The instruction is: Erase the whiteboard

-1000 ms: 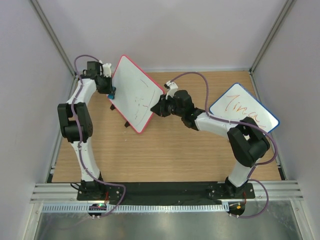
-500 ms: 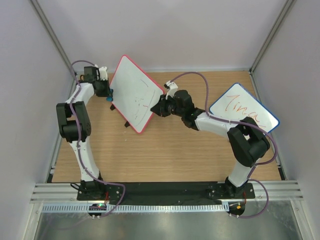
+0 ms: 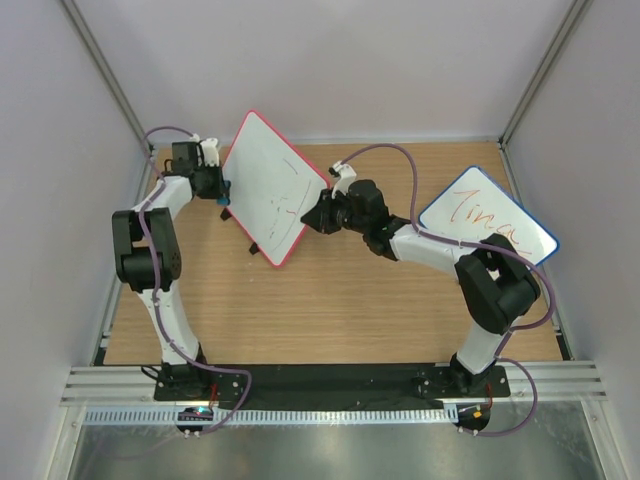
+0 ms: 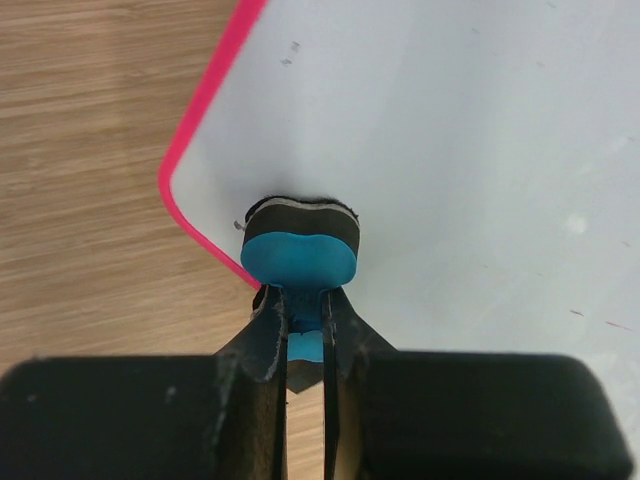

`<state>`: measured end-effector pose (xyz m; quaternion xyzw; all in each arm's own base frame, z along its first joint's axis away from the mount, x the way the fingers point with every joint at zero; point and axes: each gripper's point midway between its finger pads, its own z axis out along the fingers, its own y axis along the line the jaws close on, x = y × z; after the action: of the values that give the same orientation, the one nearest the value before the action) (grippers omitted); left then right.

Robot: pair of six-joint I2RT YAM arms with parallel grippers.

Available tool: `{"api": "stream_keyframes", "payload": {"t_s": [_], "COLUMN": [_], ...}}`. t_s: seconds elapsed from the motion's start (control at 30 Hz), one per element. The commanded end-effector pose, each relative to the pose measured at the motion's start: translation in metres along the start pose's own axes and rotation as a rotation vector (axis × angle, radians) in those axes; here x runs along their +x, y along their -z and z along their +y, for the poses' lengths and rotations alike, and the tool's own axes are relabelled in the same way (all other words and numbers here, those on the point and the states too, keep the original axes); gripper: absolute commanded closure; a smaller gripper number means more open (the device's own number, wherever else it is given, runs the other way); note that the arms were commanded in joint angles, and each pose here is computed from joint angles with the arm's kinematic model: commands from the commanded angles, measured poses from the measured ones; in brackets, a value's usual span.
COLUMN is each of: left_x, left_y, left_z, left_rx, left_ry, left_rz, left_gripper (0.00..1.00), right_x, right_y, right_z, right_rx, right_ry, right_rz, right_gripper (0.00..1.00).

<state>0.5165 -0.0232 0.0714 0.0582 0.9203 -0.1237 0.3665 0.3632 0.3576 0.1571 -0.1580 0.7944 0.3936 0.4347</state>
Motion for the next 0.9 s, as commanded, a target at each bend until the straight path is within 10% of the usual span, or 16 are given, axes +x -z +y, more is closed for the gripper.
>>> {"api": "stream_keyframes", "payload": {"t_s": [0.0, 0.37, 0.87], "left_x": [0.036, 0.061, -0.004], "left_y": [-0.004, 0.032, 0.007], "left_z": [-0.104, -0.179, -0.058], "left_rx": [0.297, 0.43, 0.121], "left_ry": [-0.01, -0.118, -0.053], "left_rz": [0.099, 0.136, 0.056], "left_gripper": [1.0, 1.0, 1.0], "right_x": [0.031, 0.033, 0.038], "right_y": [0.0, -0.004, -0.004], "right_z": [-0.009, -0.006, -0.009], "right_rx": [0.018, -0.005, 0.002], "right_ry": [0.12, 0.108, 0.111], "right_rz": [0.115, 0.108, 0.118], "right_gripper": [0.99, 0.99, 0.99]}}
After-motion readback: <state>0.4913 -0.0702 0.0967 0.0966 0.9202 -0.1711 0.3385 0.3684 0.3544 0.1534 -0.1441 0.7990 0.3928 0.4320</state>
